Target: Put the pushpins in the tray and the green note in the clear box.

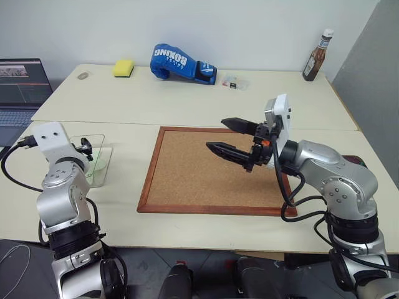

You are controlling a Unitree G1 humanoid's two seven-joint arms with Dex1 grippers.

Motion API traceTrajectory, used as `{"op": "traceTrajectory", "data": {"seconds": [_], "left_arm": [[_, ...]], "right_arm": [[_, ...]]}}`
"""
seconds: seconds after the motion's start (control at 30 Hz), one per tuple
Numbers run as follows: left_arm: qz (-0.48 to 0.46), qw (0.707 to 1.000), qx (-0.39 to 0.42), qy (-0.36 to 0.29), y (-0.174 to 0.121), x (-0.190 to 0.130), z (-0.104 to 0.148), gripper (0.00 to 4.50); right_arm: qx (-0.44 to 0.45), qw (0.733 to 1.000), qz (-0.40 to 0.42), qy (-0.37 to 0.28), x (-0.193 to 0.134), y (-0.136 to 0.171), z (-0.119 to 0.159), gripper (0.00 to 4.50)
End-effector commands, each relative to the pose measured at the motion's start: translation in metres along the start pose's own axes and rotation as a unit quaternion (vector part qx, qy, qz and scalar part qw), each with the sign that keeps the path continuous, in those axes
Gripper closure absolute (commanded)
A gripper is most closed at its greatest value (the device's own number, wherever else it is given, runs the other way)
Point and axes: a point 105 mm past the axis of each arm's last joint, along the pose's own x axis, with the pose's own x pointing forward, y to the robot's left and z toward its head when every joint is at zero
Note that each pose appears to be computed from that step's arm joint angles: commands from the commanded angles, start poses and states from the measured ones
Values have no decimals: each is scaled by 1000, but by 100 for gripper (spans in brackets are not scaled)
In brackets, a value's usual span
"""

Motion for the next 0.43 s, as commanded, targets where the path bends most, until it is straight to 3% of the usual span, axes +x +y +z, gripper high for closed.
{"op": "traceTrajectory", "data": {"seconds": [0.03,0.13,0.2,0.43], "left_arm": [[-84,989,47,-111,-38,-18,41,46],[-183,972,53,-137,-83,-44,38,1],[-222,964,34,-143,-104,-64,29,1],[-243,968,15,-67,-126,-100,-38,1]], "right_arm": [[-20,995,-100,-13,-9,-17,5,0],[-45,974,-222,19,-24,-42,-12,0],[-70,951,-297,39,-41,-55,-25,0],[-80,905,-413,53,-79,-56,-75,0]]}}
